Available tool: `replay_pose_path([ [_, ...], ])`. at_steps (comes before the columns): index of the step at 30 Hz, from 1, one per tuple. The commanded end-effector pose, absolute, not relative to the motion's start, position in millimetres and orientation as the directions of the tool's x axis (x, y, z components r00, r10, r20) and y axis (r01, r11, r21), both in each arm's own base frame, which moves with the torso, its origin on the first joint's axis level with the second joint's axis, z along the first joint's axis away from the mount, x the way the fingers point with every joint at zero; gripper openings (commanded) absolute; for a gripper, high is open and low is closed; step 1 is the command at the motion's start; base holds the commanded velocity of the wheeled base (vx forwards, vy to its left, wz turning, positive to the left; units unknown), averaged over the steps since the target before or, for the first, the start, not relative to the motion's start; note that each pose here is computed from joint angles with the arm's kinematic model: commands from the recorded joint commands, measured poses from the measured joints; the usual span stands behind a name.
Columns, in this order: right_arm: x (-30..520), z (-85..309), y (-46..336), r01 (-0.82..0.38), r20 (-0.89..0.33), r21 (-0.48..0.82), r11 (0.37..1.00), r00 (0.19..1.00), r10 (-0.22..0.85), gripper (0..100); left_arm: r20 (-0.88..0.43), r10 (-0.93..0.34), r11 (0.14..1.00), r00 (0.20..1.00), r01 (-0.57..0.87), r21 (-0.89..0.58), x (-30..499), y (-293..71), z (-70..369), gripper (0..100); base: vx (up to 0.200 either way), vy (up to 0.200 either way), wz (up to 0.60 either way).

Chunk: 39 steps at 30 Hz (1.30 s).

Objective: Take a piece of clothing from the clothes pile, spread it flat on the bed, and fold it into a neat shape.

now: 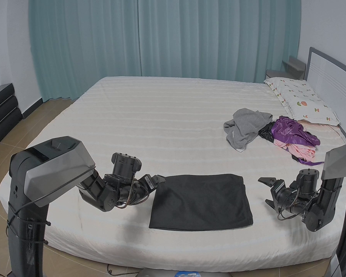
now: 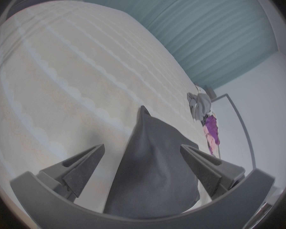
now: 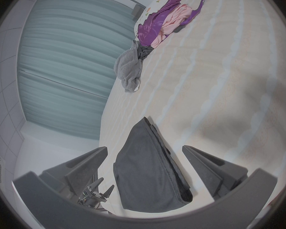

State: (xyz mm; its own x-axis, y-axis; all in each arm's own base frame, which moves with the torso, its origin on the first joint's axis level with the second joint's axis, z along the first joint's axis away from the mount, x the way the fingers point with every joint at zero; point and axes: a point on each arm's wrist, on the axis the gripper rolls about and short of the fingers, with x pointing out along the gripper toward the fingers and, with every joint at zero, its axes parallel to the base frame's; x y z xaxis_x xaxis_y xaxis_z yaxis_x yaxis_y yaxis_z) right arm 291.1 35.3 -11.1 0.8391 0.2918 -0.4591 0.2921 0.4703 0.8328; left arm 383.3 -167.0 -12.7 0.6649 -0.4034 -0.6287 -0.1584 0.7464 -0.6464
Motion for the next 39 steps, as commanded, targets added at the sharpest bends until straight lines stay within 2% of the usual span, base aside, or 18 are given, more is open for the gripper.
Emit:
replay_pose_path([
  [1, 284, -24, 38, 0.318, -0.496, 0.814, 0.485, 0.816, 0.298, 100, -0.65, -0.405, 0.786, 0.643, -0.118, -0.607, 374, -175, -22, 100, 0.0, 0.0, 0.0],
  [4, 284, -24, 38, 0.31, -0.49, 0.816, 0.488, 0.819, 0.298, 100, -0.653, -0.399, 0.809, 0.643, -0.087, -0.581, 373, -183, -29, 100, 0.0, 0.0, 0.0],
  [12, 283, -25, 45, 0.294, -0.488, 0.816, 0.498, 0.812, 0.32, 100, -0.623, -0.431, 0.805, 0.652, -0.034, -0.593, 374, -203, -33, 100, 0.0, 0.0, 0.0],
  [18, 283, -25, 46, 0.293, -0.488, 0.816, 0.498, 0.811, 0.322, 100, -0.632, -0.379, 0.83, 0.676, -0.055, -0.556, 377, -202, -39, 100, 0.0, 0.0, 0.0],
  [23, 283, -25, 47, 0.293, -0.49, 0.815, 0.5, 0.81, 0.323, 100, -0.65, -0.31, 0.882, 0.694, -0.046, -0.469, 378, -198, -50, 100, 0.0, 0.0, 0.0],
  [39, 284, -25, 48, 0.288, -0.486, 0.817, 0.5, 0.812, 0.325, 100, -0.637, -0.34, 0.877, 0.692, -0.012, -0.48, 375, -213, -46, 100, 0.0, 0.0, 0.0],
])
